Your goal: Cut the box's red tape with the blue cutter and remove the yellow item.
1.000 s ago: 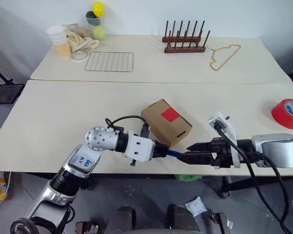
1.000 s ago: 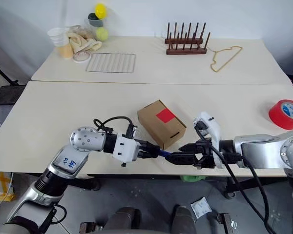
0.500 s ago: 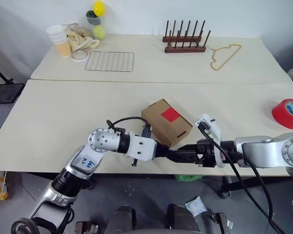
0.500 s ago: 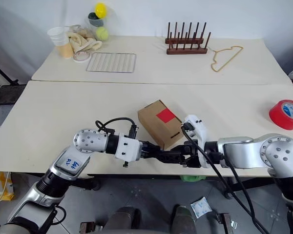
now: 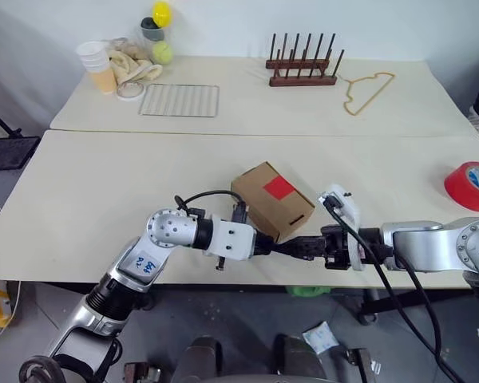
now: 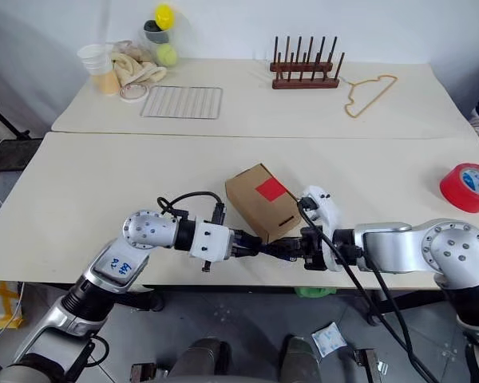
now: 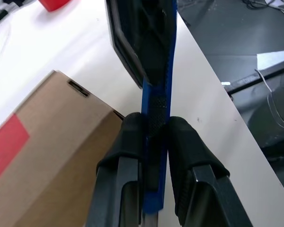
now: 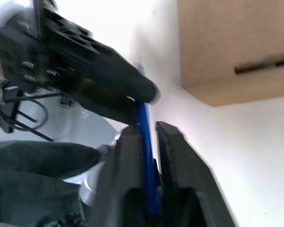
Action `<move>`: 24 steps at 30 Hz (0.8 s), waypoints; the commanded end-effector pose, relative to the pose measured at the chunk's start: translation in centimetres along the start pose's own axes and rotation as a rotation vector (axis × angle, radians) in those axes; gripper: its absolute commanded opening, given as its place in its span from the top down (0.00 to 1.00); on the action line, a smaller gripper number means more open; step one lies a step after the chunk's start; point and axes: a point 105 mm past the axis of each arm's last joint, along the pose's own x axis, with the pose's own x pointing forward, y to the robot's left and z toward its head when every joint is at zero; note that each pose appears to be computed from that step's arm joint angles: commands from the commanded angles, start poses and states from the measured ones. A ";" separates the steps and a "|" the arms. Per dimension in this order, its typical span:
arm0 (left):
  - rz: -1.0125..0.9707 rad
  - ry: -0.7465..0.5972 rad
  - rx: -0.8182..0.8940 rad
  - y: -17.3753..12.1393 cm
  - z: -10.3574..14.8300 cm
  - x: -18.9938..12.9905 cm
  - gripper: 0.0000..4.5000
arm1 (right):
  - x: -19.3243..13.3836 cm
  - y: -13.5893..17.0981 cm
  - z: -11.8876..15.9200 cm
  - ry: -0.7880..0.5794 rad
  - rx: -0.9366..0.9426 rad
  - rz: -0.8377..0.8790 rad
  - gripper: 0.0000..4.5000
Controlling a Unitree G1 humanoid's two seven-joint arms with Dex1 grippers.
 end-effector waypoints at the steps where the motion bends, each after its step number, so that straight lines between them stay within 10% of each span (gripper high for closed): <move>1: 0.045 -0.026 0.051 1.2 1.3 -0.2 0.89 | 0.0 0.4 -0.4 0.011 0.001 0.021 0.98; 13: 0.058 -0.022 0.056 1.7 1.4 -0.3 0.89 | 0.1 0.3 -0.9 0.025 0.021 0.033 0.98; 20: 0.065 -0.020 0.053 1.8 1.4 -0.3 0.89 | 0.2 -0.1 -0.8 0.029 0.023 0.007 0.46; 24: 0.066 -0.020 0.051 1.7 1.5 -0.3 0.89 | 0.2 -0.2 -0.5 0.011 0.031 0.006 0.46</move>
